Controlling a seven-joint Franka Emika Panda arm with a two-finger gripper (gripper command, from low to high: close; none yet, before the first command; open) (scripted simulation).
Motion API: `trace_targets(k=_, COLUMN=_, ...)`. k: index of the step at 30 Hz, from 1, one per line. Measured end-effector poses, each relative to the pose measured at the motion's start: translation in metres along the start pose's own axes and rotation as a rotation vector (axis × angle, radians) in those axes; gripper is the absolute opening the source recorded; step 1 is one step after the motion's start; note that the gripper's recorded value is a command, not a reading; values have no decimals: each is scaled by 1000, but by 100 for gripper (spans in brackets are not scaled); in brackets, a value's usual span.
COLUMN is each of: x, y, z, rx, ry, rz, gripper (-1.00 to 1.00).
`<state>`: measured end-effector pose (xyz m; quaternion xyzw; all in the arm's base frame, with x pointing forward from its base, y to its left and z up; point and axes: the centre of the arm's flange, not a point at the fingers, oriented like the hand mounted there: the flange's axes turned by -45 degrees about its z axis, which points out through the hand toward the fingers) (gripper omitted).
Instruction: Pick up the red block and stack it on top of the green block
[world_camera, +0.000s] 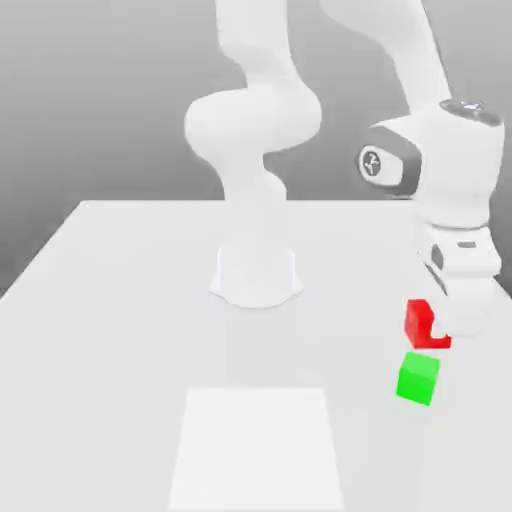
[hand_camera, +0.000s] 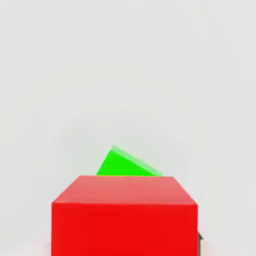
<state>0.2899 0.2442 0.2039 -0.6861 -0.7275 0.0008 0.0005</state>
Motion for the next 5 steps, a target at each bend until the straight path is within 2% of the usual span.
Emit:
trace_targets(k=1, x=-1, y=0, z=10, rx=0, ry=0, rz=2, gripper=-100)
trace_targets(k=2, x=-2, y=0, z=18, rx=-1, ry=-1, rz=3, gripper=100)
trace_targets(k=5, x=-2, y=0, z=18, rx=-1, ry=-1, rz=3, gripper=100)
